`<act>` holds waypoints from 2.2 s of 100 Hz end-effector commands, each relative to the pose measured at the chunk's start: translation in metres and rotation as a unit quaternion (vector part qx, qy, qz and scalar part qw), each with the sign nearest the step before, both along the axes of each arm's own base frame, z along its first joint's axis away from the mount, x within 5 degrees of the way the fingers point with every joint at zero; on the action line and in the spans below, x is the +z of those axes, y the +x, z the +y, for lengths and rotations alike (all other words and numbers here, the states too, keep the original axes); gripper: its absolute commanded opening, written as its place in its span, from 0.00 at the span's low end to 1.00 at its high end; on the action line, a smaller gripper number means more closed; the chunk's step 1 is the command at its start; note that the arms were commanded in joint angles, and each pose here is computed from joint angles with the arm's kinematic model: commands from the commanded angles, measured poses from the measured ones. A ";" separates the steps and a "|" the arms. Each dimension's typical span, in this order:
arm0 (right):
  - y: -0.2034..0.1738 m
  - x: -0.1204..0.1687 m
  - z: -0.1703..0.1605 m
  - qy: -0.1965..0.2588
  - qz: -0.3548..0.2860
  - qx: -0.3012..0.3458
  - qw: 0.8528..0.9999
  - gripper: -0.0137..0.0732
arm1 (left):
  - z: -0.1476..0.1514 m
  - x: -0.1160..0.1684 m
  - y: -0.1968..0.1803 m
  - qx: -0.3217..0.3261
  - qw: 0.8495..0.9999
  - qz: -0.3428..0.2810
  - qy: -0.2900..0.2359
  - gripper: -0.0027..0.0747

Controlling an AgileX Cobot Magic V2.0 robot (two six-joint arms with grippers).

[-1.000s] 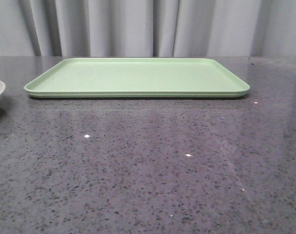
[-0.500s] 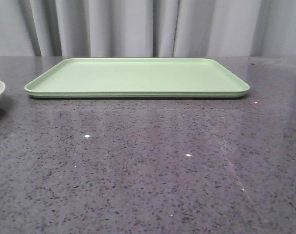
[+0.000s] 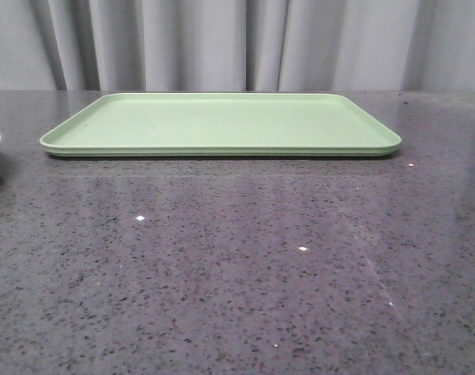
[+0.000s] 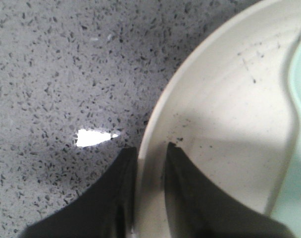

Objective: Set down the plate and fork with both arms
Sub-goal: 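Lift the cream plate with the left gripper toward the green tray, then lower the plate onto the tray and open the left gripper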

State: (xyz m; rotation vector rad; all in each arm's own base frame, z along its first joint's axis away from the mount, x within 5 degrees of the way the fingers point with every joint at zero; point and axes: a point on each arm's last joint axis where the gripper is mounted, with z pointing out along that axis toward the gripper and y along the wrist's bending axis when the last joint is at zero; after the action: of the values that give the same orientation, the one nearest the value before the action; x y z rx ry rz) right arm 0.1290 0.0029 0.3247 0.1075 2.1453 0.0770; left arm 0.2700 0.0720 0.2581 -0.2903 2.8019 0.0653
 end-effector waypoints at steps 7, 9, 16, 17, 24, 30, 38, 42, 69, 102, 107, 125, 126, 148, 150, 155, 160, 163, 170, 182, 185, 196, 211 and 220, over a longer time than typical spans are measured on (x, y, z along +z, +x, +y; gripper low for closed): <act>0.003 0.016 -0.001 -0.005 -0.049 0.000 0.999 0.71 | -0.002 0.013 0.001 -0.020 0.999 -0.029 -0.002 0.01; 0.003 0.016 -0.001 -0.005 -0.049 0.000 0.999 0.71 | -0.003 0.013 0.001 -0.024 0.999 -0.031 -0.006 0.01; 0.003 0.016 -0.001 -0.005 -0.049 0.000 0.999 0.71 | -0.006 0.013 0.001 -0.030 0.999 -0.032 -0.020 0.01; 0.003 0.016 -0.001 -0.005 -0.049 0.000 0.999 0.71 | -0.006 0.013 0.001 -0.031 0.999 -0.031 -0.021 0.01; 0.003 0.016 -0.001 -0.005 -0.049 0.000 0.999 0.71 | -0.008 0.013 0.000 -0.038 0.998 -0.027 -0.031 0.01; 0.003 0.016 -0.001 -0.005 -0.049 0.000 0.999 0.71 | -0.007 0.013 0.000 -0.039 0.998 -0.031 -0.048 0.01; 0.003 0.016 -0.001 -0.005 -0.049 0.000 0.999 0.71 | -0.004 0.015 -0.002 -0.042 0.994 -0.043 -0.092 0.01; 0.003 0.016 -0.001 -0.005 -0.049 0.000 0.999 0.71 | -0.003 0.017 -0.003 -0.044 0.991 -0.052 -0.117 0.01; 0.003 0.016 -0.001 -0.005 -0.049 0.000 0.999 0.71 | -0.003 0.040 -0.012 -0.052 0.981 -0.105 -0.154 0.01; 0.003 0.016 -0.001 -0.005 -0.049 0.000 0.999 0.71 | -0.024 0.085 -0.003 -0.090 0.965 -0.173 -0.176 0.01; 0.003 0.016 -0.001 -0.005 -0.049 0.000 0.999 0.71 | -0.031 0.090 0.001 -0.099 0.961 -0.185 -0.179 0.01; 0.003 0.016 -0.001 -0.005 -0.049 0.000 0.999 0.71 | -0.058 0.099 0.023 -0.109 0.952 -0.212 -0.192 0.01; 0.003 0.016 -0.001 -0.005 -0.049 0.000 0.999 0.71 | -0.059 0.100 0.024 -0.108 0.952 -0.213 -0.194 0.01; 0.003 0.016 -0.001 -0.005 -0.049 0.000 0.999 0.71 | -0.093 0.093 0.059 -0.099 0.946 -0.201 -0.234 0.01; 0.003 0.016 -0.001 -0.005 -0.049 0.000 0.999 0.71 | -0.097 0.092 0.062 -0.097 0.945 -0.201 -0.237 0.01; 0.003 0.016 -0.001 -0.005 -0.049 0.000 0.999 0.71 | -0.106 0.091 0.069 -0.098 0.943 -0.203 -0.244 0.01; 0.003 0.016 -0.001 -0.005 -0.049 0.000 0.999 0.71 | -0.118 0.090 0.076 -0.100 0.941 -0.205 -0.252 0.01; 0.003 0.016 -0.001 -0.005 -0.049 0.000 0.999 0.71 | -0.124 0.090 0.080 -0.102 0.939 -0.205 -0.255 0.01; 0.003 0.016 -0.001 -0.005 -0.049 0.000 0.999 0.71 | -0.139 0.089 0.089 -0.109 0.937 -0.202 -0.265 0.01; 0.003 0.016 -0.001 -0.005 -0.049 0.000 0.999 0.71 | -0.165 0.085 0.103 -0.120 0.933 -0.190 -0.282 0.01; 0.003 0.016 -0.001 -0.005 -0.049 0.000 0.999 0.71 | -0.171 0.085 0.107 -0.126 0.931 -0.191 -0.284 0.01; 0.003 0.016 -0.001 -0.005 -0.049 0.000 0.999 0.71 | -0.193 0.081 0.117 -0.130 0.927 -0.193 -0.296 0.01; 0.003 0.016 -0.001 -0.005 -0.049 0.000 0.999 0.71 | -0.213 0.077 0.129 -0.128 0.922 -0.200 -0.306 0.01; 0.003 0.016 -0.001 -0.005 -0.049 0.000 0.999 0.71 | -0.218 0.073 0.134 -0.115 0.919 -0.208 -0.314 0.01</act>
State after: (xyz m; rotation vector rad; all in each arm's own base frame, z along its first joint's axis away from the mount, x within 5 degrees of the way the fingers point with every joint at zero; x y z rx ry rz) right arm 0.1290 0.0029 0.3247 0.1075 2.1453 0.0770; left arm 0.4046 -0.1400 0.2951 -0.0226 2.4923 -0.7766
